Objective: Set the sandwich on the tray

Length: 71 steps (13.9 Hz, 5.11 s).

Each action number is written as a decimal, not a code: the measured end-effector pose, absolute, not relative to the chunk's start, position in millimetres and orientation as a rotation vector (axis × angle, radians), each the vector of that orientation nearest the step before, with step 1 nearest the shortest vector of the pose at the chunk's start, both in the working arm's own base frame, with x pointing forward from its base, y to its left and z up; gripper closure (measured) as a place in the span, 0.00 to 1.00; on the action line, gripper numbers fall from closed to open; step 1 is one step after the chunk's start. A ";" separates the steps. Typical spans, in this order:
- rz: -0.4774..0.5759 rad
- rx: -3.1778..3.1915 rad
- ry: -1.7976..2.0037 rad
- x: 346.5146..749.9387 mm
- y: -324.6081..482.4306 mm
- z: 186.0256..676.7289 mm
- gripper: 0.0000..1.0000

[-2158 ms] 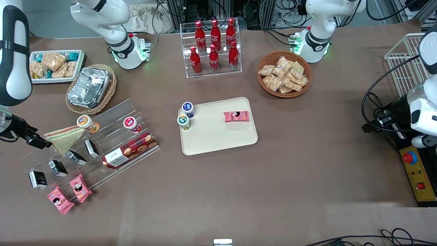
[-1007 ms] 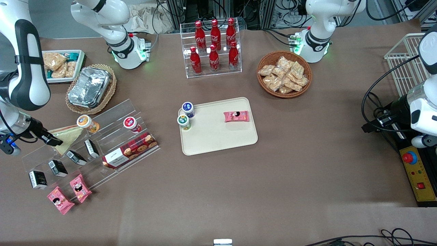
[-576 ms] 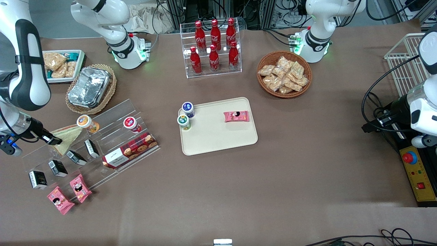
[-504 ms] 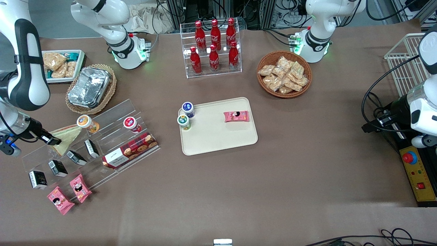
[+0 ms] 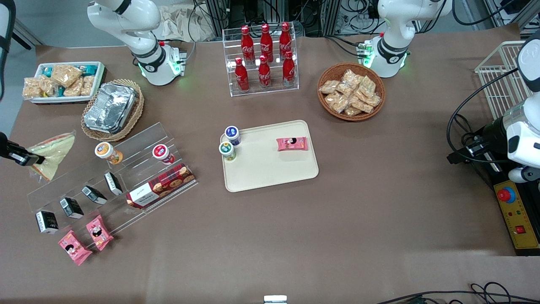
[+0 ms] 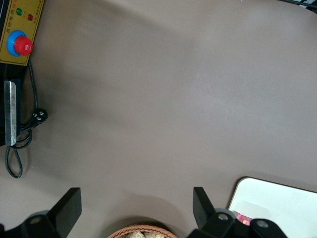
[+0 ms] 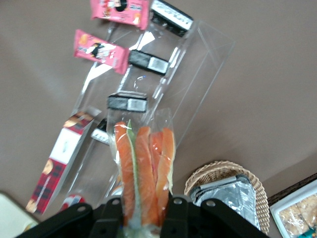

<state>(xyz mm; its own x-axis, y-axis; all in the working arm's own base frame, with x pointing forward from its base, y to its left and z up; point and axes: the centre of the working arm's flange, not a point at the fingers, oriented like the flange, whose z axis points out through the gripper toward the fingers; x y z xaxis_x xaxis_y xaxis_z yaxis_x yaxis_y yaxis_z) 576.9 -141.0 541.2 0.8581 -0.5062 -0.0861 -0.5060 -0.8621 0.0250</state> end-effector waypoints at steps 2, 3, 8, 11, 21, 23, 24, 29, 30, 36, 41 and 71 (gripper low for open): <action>-0.149 3.036 -0.830 583.5 -100.8 550.0 0.79; -0.161 3.027 -0.878 586.9 -73.8 550.4 0.79; -0.212 2.925 -1.113 578.4 122.5 546.7 0.79; -0.207 2.866 -1.267 559.5 233.3 527.8 0.79; -0.015 2.692 -1.724 523.2 455.8 334.6 0.79; 0.007 2.659 -1.792 533.0 451.6 315.0 0.79; 0.015 2.638 -1.835 536.3 450.5 308.4 0.79; 0.037 2.551 -1.984 543.7 449.9 279.1 0.79; 0.040 2.532 -2.011 544.0 450.8 271.9 0.79; 0.044 2.425 -2.117 536.7 459.1 232.6 0.79; 0.047 2.420 -2.131 527.9 470.0 225.4 0.69; 0.055 3.152 -0.150 542.3 102.2 640.8 0.00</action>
